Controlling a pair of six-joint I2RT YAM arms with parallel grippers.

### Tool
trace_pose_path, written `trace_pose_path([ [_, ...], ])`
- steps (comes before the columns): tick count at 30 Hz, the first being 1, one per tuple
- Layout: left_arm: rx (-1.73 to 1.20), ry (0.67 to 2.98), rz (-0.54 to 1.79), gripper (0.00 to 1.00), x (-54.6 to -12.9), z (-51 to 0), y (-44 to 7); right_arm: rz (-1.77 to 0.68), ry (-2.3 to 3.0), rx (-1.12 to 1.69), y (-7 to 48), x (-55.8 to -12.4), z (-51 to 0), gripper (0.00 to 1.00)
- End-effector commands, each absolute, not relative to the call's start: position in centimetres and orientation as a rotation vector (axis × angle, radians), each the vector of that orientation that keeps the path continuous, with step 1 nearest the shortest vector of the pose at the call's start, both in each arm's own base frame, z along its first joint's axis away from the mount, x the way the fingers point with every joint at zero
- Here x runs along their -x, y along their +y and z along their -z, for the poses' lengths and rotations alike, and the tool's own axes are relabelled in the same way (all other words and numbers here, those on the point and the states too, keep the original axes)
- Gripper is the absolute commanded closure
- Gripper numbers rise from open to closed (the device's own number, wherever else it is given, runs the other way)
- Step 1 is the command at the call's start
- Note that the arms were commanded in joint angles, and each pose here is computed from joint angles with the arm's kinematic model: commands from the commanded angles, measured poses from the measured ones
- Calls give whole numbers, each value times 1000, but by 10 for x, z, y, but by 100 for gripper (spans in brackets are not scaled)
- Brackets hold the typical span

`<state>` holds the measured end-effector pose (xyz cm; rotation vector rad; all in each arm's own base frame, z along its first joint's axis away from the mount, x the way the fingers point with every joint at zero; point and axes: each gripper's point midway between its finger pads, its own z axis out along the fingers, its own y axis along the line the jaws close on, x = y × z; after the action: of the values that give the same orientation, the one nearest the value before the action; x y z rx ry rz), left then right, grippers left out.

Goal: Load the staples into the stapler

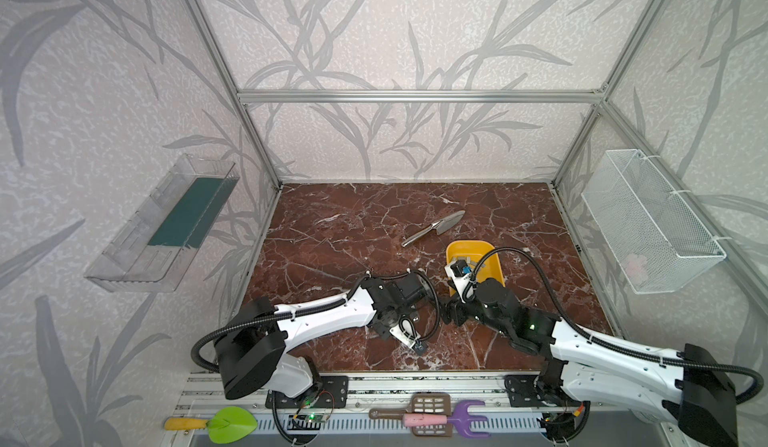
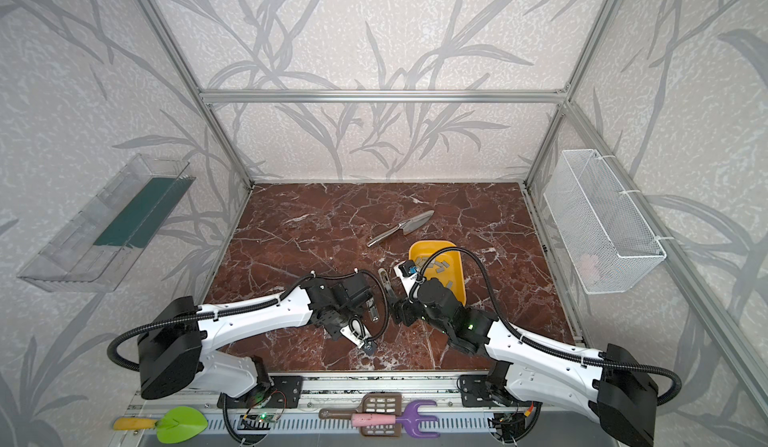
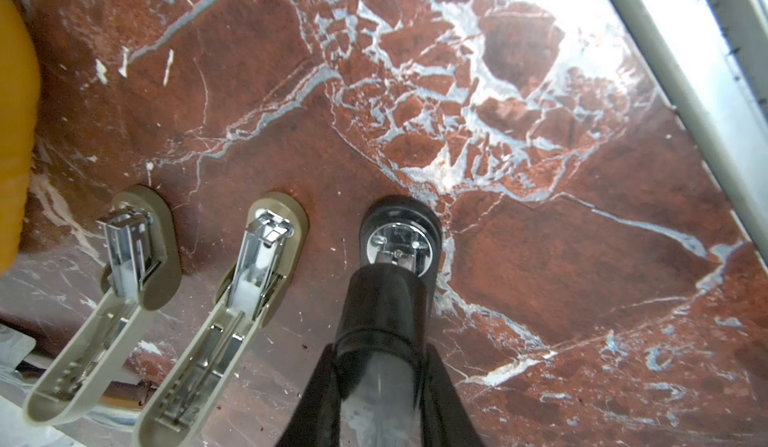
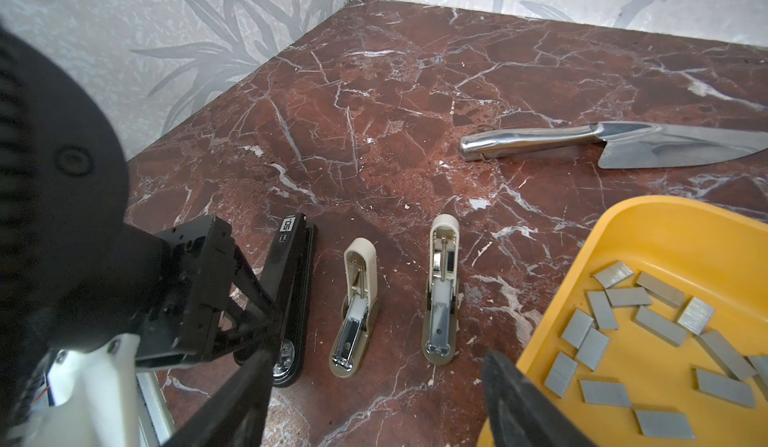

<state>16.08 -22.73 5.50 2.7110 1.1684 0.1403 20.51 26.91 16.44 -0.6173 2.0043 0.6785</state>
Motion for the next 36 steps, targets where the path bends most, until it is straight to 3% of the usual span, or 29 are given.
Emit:
trace_pose_path([
  [1, -2677, 1277, -22, 94, -151, -46, -235, -729, 1968, 595, 274, -206, -181, 20],
  [4, -2682, 1296, -17, 84, -149, -39, -232, -742, 1968, 586, 274, -205, -182, 20],
  [8, -2643, 1353, 6, 51, -149, -41, -236, -749, 1950, 563, 269, -204, -187, 20],
  [9, -2627, 1376, 28, 11, -148, -43, -239, -748, 1946, 561, 268, -204, -189, 20],
  [10, -2614, 1389, 38, 1, -149, -45, -241, -746, 1940, 558, 267, -204, -191, 20],
  [15, -2639, 1366, 26, 1, -149, -44, -241, -731, 1933, 554, 263, -204, -192, 20],
  [17, -2648, 1355, 24, 5, -148, -43, -238, -729, 1934, 553, 264, -205, -192, 20],
  [20, -2675, 1322, -5, 19, -147, -40, -230, -735, 1937, 557, 265, -204, -191, 20],
  [23, -2728, 1271, -37, 44, -145, -34, -220, -737, 1940, 558, 266, -204, -190, 20],
  [25, -2754, 1248, -44, 73, -144, -33, -217, -737, 1941, 558, 266, -204, -190, 20],
  [27, -2762, 1247, -28, 81, -143, -34, -219, -737, 1939, 557, 266, -204, -190, 20],
  [28, -2772, 1239, -8, 93, -141, -35, -220, -735, 1940, 559, 266, -204, -190, 20],
  [30, -2777, 1232, 13, 100, -140, -38, -223, -732, 1939, 557, 265, -205, -190, 20],
  [36, -2722, 1279, 59, 100, -145, -44, -237, -736, 1939, 558, 265, -204, -190, 20],
])
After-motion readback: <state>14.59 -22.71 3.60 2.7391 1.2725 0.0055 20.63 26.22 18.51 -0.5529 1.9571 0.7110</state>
